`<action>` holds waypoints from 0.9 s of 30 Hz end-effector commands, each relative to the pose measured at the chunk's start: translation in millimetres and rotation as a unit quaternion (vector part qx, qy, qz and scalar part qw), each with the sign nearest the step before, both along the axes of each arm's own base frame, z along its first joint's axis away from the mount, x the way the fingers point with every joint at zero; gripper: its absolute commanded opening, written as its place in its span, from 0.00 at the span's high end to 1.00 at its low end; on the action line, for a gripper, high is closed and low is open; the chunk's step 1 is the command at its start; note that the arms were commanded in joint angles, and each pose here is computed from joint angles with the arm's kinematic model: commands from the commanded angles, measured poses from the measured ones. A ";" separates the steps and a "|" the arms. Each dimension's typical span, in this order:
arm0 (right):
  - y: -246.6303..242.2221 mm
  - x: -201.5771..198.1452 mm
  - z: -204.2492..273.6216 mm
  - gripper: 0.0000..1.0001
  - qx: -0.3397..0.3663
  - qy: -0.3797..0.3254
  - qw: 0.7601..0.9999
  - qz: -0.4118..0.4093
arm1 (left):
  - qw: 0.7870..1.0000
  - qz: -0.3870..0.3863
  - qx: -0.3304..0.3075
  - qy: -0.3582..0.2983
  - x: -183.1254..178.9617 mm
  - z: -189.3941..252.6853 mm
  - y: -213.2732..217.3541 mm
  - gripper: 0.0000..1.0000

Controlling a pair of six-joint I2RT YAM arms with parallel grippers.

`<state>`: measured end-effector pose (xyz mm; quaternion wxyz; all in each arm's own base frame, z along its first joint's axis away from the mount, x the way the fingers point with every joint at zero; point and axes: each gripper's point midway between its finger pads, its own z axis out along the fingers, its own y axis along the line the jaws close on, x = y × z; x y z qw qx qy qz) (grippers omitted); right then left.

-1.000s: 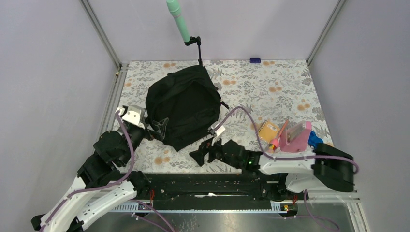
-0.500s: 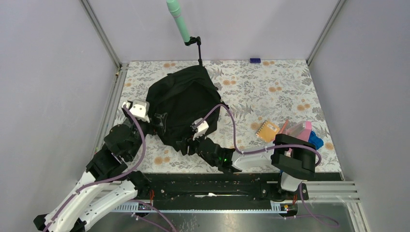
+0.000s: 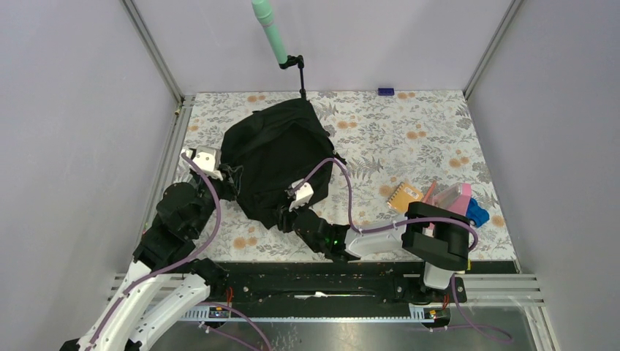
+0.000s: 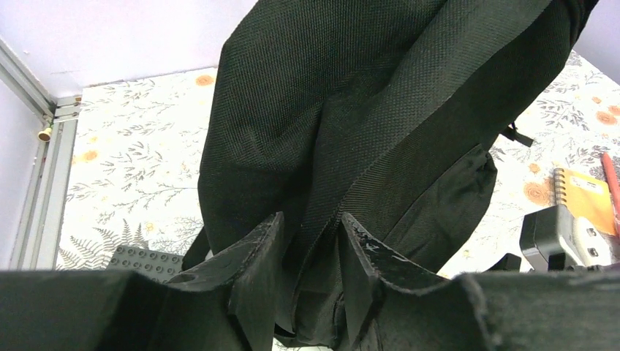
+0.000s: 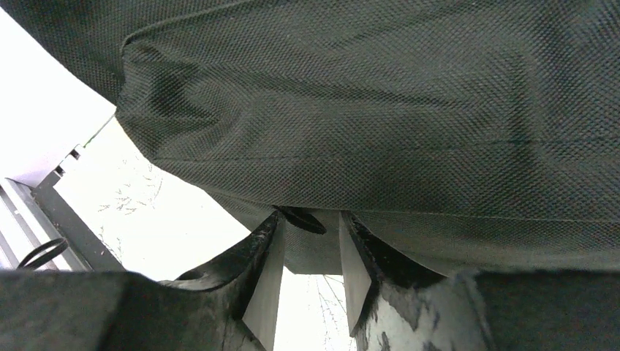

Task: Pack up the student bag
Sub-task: Unzip the student bag at the center of the board.

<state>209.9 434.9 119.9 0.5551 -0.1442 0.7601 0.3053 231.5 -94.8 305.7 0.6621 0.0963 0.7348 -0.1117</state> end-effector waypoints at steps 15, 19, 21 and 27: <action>8.2 7.9 18.8 0.95 -0.025 -0.039 0.998 -0.035 | 0.999 -0.033 -0.031 -0.006 6.9 9.7 -14.5 0.94; -7.0 11.0 14.6 1.00 -0.037 -0.038 0.997 -0.059 | 0.999 -0.030 -0.033 -0.007 7.2 10.3 -13.3 0.98; -12.6 10.9 13.8 1.00 -0.044 -0.037 0.996 -0.063 | 0.999 -0.024 -0.033 -0.007 8.0 10.2 -11.1 0.99; -22.8 13.1 14.7 1.00 -0.072 -0.042 0.995 -0.063 | 0.999 -0.010 -0.034 -0.009 9.4 10.8 -5.5 1.00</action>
